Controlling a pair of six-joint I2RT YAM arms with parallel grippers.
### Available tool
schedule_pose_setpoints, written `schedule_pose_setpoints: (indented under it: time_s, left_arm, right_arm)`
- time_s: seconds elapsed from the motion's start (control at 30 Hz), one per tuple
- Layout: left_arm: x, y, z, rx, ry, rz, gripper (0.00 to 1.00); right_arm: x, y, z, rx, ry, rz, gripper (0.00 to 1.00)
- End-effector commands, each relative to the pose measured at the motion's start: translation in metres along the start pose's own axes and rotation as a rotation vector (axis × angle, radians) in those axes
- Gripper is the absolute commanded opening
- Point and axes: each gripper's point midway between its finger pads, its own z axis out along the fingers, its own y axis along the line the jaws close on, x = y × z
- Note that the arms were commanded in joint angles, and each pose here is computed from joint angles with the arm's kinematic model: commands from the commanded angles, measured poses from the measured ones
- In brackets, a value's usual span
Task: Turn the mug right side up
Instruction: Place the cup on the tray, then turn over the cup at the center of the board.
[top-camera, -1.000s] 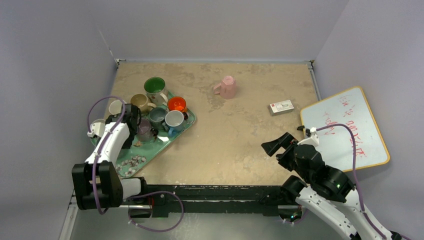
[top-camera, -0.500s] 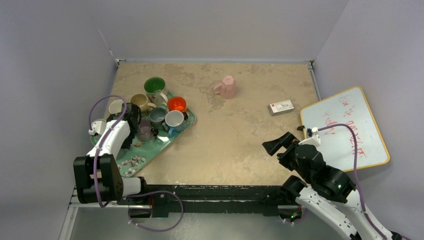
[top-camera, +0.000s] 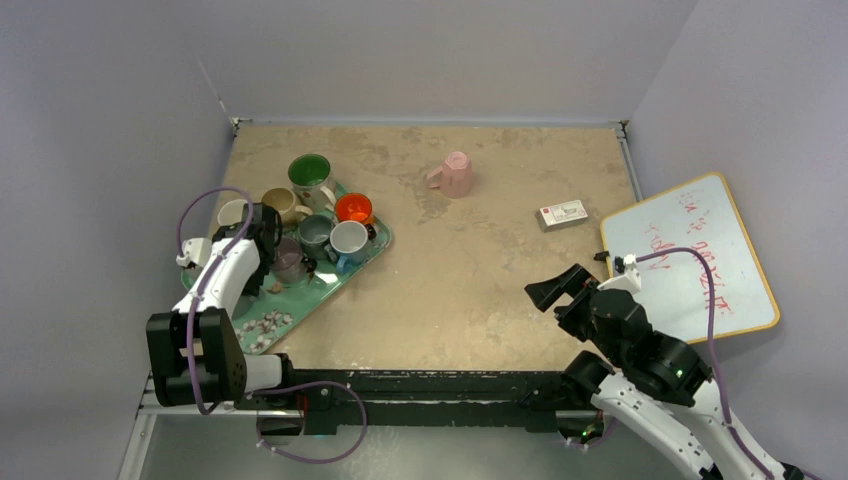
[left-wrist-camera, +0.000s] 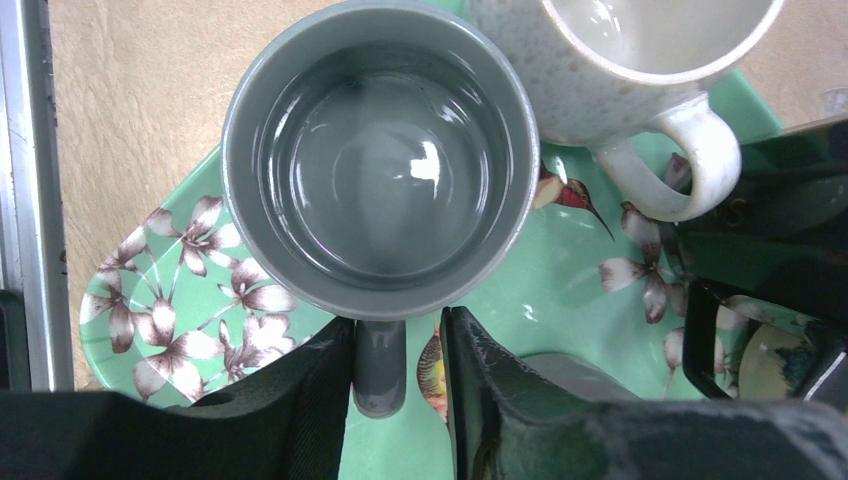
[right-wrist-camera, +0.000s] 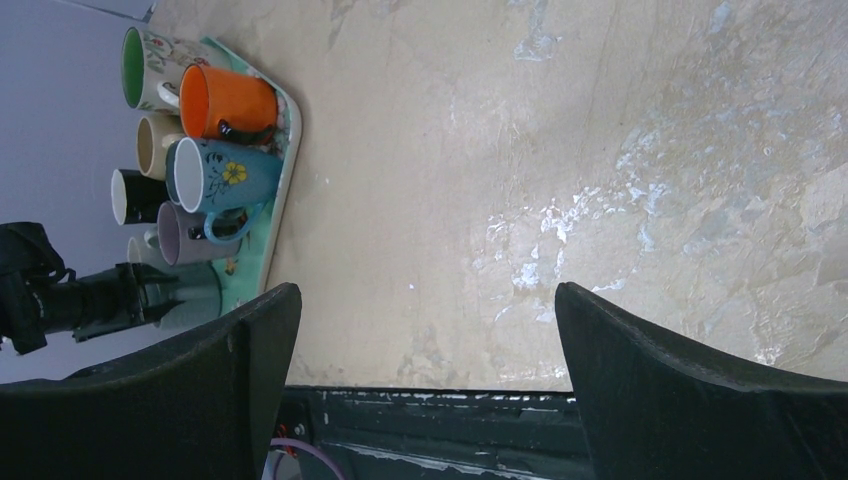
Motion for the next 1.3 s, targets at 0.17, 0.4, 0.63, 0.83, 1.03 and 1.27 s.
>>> schedule_pose_setpoints:
  time_s: [0.17,0.4,0.63,0.83,1.03,1.27]
  left_arm:
    - [-0.034,-0.028,-0.037,0.174,0.001,-0.008,0.49]
    - [-0.066,-0.043,-0.085,0.335,0.016,0.04,0.64]
    - [-0.088,-0.073,-0.163,0.771,0.031,0.197,0.74]
    - [-0.069,-0.079,-0.244,1.25,0.068,0.471,0.8]
    - [-0.013,-0.051,-0.302,1.704,0.259,0.701,0.87]
    - [0.025,-0.019,-0.31,1.89,0.421,0.794,0.88]
  right_arm:
    - [-0.002,0.0,-0.004,0.002,-0.001,-0.001,0.99]
    - [0.005,0.018,0.003,-0.067,0.035,-0.038,0.99]
    - [0.01,0.053,0.028,-0.163,0.05,-0.179,0.99]
    - [-0.002,0.1,0.059,-0.249,-0.002,-0.437,0.97]
    - [-0.021,0.16,0.097,-0.313,-0.076,-0.747,0.97]
    - [-0.034,0.215,0.154,-0.294,-0.065,-1.077,0.99]
